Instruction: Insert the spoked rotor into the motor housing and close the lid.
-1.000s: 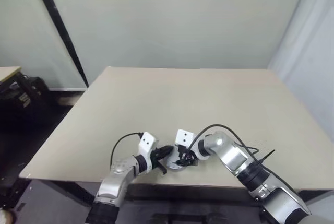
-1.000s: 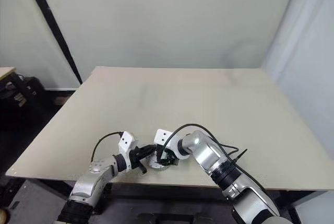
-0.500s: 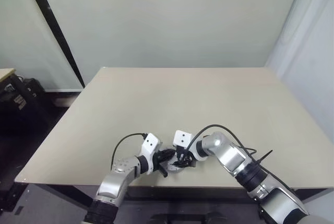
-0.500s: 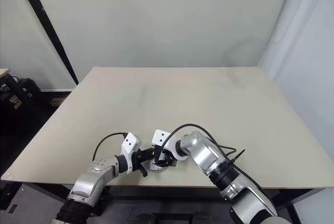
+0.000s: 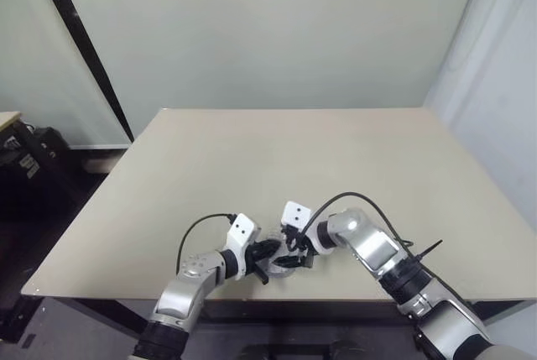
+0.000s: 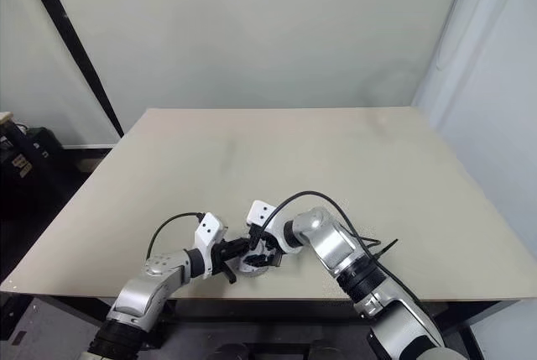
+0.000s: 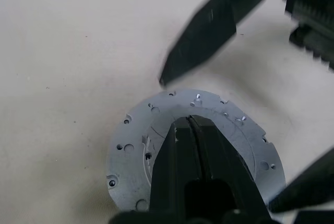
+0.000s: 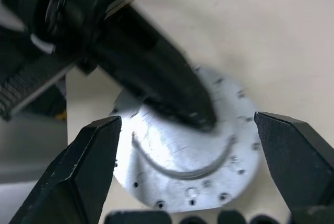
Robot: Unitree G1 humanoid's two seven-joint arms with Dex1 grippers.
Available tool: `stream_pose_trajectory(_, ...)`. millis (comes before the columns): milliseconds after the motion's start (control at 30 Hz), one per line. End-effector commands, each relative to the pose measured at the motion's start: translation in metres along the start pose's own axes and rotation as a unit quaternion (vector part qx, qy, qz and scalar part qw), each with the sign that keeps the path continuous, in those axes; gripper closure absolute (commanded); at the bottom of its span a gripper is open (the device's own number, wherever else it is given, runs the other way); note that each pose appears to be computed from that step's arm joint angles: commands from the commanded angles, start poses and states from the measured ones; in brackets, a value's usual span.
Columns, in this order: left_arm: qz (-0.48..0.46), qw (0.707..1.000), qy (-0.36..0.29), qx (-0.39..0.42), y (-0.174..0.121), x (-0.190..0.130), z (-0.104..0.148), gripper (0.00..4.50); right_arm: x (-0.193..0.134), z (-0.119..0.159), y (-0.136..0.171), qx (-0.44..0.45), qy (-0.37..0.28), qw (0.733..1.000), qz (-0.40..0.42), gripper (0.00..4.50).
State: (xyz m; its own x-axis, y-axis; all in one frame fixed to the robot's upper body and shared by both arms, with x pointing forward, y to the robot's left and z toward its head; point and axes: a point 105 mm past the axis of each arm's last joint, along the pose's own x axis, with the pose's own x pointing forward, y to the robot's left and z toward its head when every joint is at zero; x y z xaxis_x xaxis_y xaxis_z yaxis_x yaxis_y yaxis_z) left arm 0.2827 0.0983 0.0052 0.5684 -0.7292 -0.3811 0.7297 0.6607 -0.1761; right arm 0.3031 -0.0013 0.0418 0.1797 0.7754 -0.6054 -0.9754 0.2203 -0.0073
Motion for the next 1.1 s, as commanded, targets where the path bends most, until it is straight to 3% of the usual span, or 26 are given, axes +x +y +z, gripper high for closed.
stream_pose_trajectory(33, 0.003, 0.999, 0.037, -0.010, 0.000, 0.000, -0.017, 4.50, -0.023, 0.024, -0.018, 0.030, -0.042, 0.998, -0.036, 0.01)
stream_pose_trajectory(167, 0.003, 0.999, 0.038, -0.009, 0.000, -0.001, -0.018, 4.50, -0.035, -0.002, -0.030, 0.134, -0.008, 0.989, -0.068, 0.01)
stream_pose_trajectory(300, 0.004, 0.999, 0.038, -0.009, 0.001, -0.001, -0.018, 4.50, -0.039, -0.031, -0.026, 0.266, 0.020, 0.962, -0.063, 0.01)
stream_pose_trajectory(567, 0.007, 0.999, 0.035, -0.008, 0.004, -0.003, -0.016, 4.50, -0.029, -0.041, -0.001, 0.483, -0.027, 0.875, 0.032, 0.01)
stream_pose_trajectory(833, 0.013, 0.999, 0.035, -0.007, 0.007, -0.008, -0.016, 4.50, -0.012, -0.033, 0.006, 0.581, -0.086, 0.805, 0.082, 0.01)
stream_pose_trajectory(1100, 0.018, 0.999, 0.035, -0.006, 0.009, -0.010, -0.016, 4.50, 0.000, -0.028, 0.007, 0.613, -0.106, 0.778, 0.090, 0.01)
